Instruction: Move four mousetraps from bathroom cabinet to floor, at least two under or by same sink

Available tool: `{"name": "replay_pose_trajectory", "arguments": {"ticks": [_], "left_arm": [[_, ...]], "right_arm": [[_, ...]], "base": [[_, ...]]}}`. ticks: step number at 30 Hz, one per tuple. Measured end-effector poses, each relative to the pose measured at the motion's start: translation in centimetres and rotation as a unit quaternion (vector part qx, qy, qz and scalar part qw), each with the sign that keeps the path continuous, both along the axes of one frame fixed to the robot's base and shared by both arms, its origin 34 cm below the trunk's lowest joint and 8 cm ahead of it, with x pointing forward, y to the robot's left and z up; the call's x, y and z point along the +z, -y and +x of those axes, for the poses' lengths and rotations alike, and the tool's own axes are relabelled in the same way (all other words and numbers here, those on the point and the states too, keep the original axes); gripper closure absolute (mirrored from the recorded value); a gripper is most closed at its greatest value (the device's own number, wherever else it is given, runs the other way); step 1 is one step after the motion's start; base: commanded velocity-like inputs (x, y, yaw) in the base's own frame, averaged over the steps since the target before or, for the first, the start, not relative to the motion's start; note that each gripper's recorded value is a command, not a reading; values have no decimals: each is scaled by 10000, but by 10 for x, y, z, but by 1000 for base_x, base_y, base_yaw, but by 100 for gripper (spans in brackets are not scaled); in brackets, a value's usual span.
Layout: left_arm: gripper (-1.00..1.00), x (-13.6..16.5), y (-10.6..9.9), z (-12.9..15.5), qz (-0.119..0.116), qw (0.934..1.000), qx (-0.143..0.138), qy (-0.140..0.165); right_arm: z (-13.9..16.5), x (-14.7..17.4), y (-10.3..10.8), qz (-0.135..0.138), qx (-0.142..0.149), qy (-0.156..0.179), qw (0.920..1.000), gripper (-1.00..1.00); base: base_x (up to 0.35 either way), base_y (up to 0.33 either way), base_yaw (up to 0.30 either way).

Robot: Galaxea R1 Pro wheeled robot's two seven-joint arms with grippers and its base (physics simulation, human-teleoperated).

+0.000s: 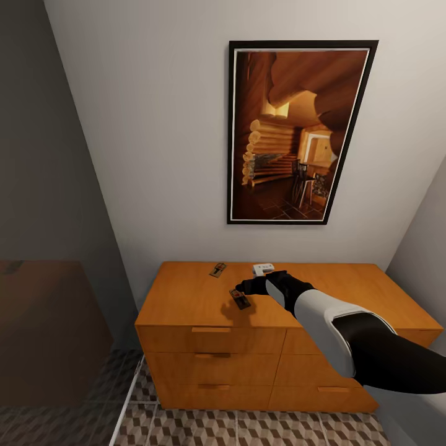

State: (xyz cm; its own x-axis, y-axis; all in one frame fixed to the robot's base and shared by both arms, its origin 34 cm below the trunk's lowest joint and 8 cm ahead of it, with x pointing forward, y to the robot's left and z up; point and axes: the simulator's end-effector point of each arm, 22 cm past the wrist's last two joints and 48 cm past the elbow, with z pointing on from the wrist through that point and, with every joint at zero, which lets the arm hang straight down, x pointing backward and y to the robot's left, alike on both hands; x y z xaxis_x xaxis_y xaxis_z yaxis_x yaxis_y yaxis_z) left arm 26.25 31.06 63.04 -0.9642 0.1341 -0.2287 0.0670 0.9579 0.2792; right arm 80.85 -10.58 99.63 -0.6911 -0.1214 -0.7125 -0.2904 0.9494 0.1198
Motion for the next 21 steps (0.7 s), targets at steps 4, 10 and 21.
{"name": "replay_pose_trajectory", "arguments": {"ticks": [4,10,21], "left_arm": [[-100,0,0,0,-1,10000,0,-2],[-100,0,0,-1,-1,10000,0,-5],[-100,0,0,-1,-6,10000,-1,-10]], "right_arm": [[0,-1,0,0,0,-5,10000,-100],[-2,-4,0,-2,1,-34,10000,-100],[-13,-20,-1,1,6,-164,9999,-100]], "base": [[0,0,0],[0,0,0],[0,0,0]]}}
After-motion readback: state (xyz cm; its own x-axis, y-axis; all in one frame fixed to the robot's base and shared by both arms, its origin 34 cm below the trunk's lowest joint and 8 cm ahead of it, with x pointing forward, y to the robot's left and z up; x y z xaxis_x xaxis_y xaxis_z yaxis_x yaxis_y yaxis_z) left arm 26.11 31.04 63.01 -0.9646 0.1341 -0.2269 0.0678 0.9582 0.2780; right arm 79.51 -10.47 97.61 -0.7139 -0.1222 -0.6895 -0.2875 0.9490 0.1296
